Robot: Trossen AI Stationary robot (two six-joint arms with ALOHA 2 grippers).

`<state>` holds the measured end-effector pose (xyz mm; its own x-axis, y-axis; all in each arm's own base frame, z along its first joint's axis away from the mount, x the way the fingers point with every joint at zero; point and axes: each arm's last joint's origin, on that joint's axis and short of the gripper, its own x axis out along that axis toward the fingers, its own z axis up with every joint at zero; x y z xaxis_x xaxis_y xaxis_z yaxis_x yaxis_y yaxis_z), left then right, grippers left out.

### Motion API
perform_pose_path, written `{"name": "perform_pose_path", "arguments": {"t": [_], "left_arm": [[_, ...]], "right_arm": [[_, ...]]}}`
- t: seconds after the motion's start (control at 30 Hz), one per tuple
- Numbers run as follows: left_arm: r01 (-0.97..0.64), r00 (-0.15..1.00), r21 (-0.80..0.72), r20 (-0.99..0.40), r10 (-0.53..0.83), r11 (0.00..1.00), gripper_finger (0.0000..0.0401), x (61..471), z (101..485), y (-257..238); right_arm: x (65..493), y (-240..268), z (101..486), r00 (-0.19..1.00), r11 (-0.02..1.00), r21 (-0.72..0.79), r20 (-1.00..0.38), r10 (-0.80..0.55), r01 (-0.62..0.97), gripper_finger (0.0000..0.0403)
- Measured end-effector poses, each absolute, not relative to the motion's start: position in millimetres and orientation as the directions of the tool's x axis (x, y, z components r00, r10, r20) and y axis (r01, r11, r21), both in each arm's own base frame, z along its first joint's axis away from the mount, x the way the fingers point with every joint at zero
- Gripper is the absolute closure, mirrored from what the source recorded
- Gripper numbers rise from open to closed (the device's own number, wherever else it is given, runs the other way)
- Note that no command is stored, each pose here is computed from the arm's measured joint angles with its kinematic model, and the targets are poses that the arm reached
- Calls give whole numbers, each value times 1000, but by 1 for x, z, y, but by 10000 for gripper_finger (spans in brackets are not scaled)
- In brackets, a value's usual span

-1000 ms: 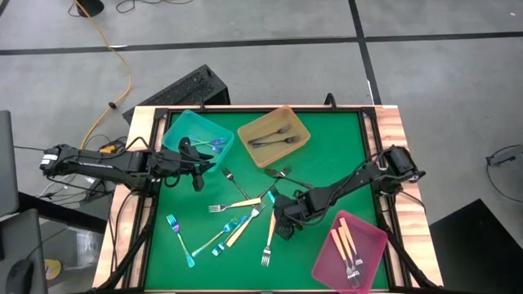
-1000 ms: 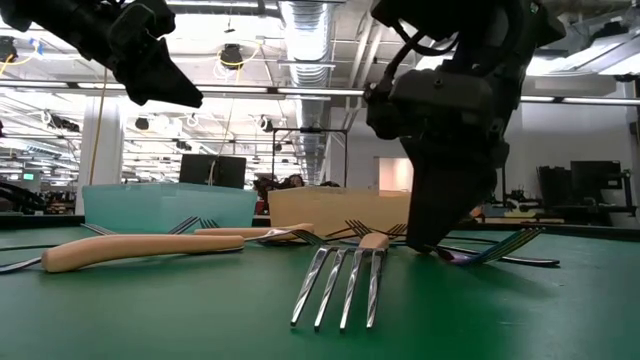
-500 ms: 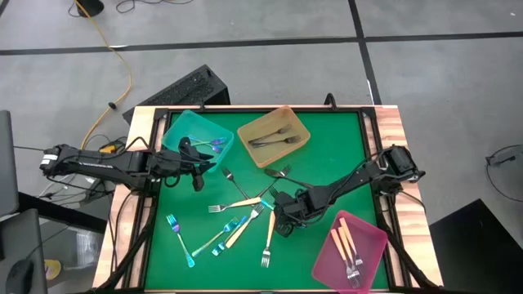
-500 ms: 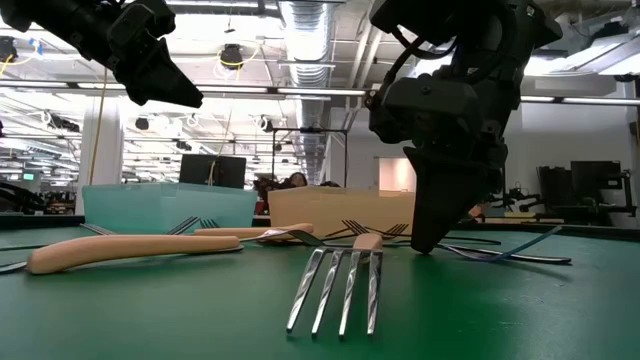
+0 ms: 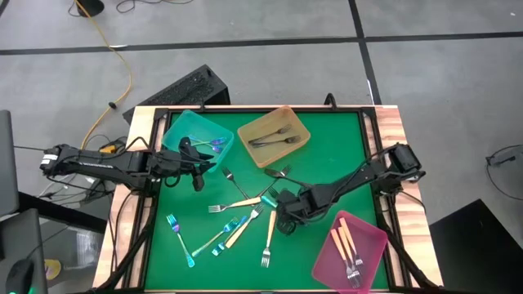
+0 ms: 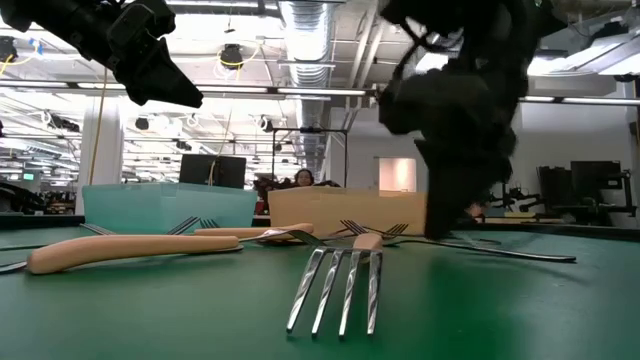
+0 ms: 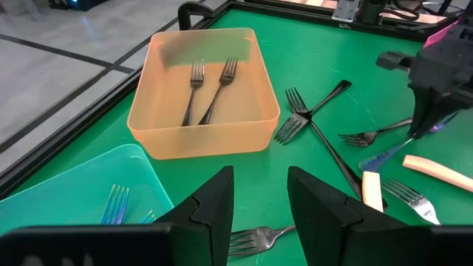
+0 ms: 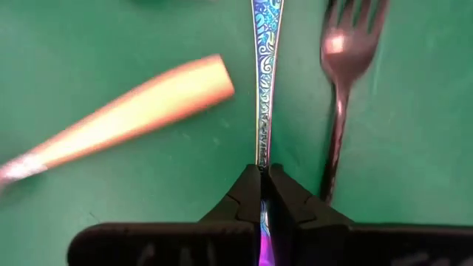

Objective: Sort silverware by color (type)
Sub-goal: Put the blue fork into the blue bin

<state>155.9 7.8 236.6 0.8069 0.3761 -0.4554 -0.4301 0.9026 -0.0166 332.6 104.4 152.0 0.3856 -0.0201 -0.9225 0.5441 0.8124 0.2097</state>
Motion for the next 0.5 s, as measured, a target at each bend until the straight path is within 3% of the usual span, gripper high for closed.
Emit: {"name": "perform_pose_path", "arguments": {"t": [0.5], "left_arm": [[-430, 807, -17, -455, 376, 902, 287, 156, 237, 8]], "right_arm": [[335, 72, 193, 515, 804, 221, -849, -121, 552, 375]]}}
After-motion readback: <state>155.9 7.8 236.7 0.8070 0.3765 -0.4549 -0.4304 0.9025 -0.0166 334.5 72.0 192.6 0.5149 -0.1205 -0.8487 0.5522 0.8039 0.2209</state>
